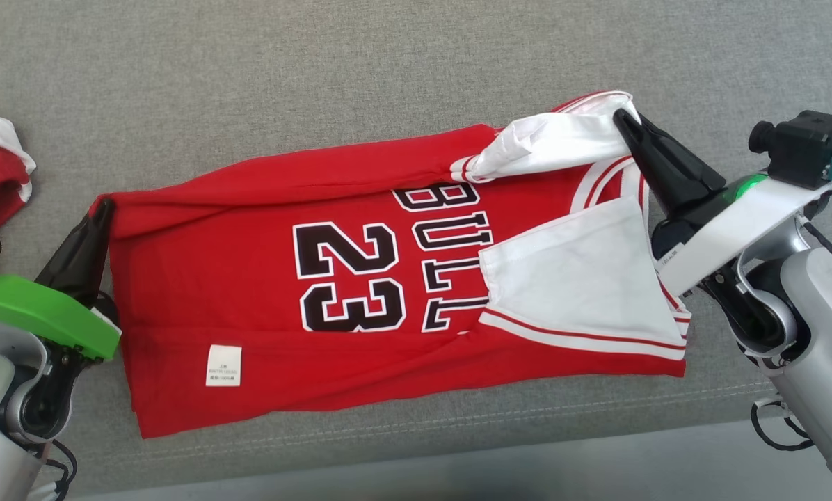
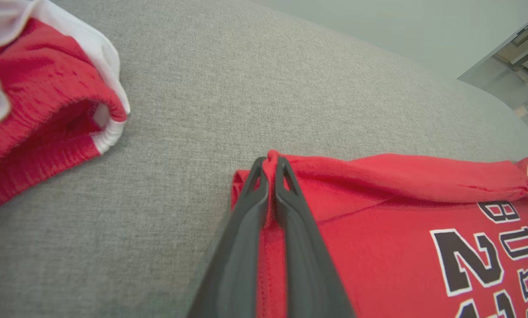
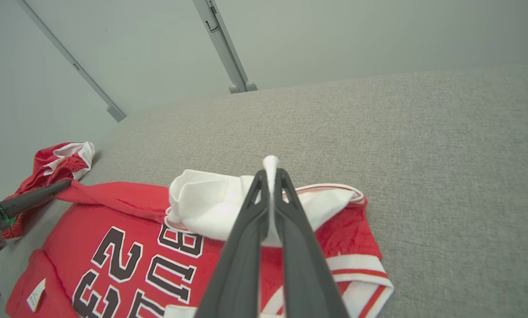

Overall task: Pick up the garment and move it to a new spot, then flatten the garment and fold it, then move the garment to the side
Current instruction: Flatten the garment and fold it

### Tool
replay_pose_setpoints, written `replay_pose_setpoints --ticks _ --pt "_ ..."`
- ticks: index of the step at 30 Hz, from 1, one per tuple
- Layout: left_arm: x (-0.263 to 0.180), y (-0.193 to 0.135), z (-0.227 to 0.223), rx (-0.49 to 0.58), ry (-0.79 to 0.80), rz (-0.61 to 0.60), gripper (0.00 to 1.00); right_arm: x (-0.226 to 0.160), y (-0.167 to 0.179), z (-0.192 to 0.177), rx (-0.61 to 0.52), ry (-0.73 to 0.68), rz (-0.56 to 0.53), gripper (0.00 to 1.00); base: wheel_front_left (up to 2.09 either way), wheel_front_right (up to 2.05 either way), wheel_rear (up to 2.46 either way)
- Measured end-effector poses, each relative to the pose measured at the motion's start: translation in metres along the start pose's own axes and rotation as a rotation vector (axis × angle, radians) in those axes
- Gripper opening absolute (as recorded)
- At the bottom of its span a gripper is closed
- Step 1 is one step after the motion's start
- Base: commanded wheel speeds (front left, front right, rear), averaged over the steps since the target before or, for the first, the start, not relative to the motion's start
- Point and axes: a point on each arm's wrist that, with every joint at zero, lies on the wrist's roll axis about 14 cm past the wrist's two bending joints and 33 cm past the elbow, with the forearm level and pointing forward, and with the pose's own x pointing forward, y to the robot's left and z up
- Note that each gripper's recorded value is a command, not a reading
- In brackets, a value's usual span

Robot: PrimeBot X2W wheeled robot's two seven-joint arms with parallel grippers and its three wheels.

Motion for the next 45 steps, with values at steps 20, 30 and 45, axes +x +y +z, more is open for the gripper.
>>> replay_pose_setpoints --ticks 20,30,45 --pt "-0.019 -0.006 -0.021 -0.003 0.042 -0.002 0.00 -0.033 0.003 -0.022 0.046 0.026 -0.057 0.00 0.00 0.00 0.00" --pt "-0.029 -0.007 -0.023 0.007 0.048 -0.005 0.00 -0.043 0.006 -0.026 0.060 0.035 -0.065 0.00 0.00 0.00 0.00" --pt "-0.034 -0.003 -0.023 0.017 0.053 0.002 0.00 -0.050 0.008 -0.032 0.064 0.053 -0.071 0.00 0.00 0.00 0.00"
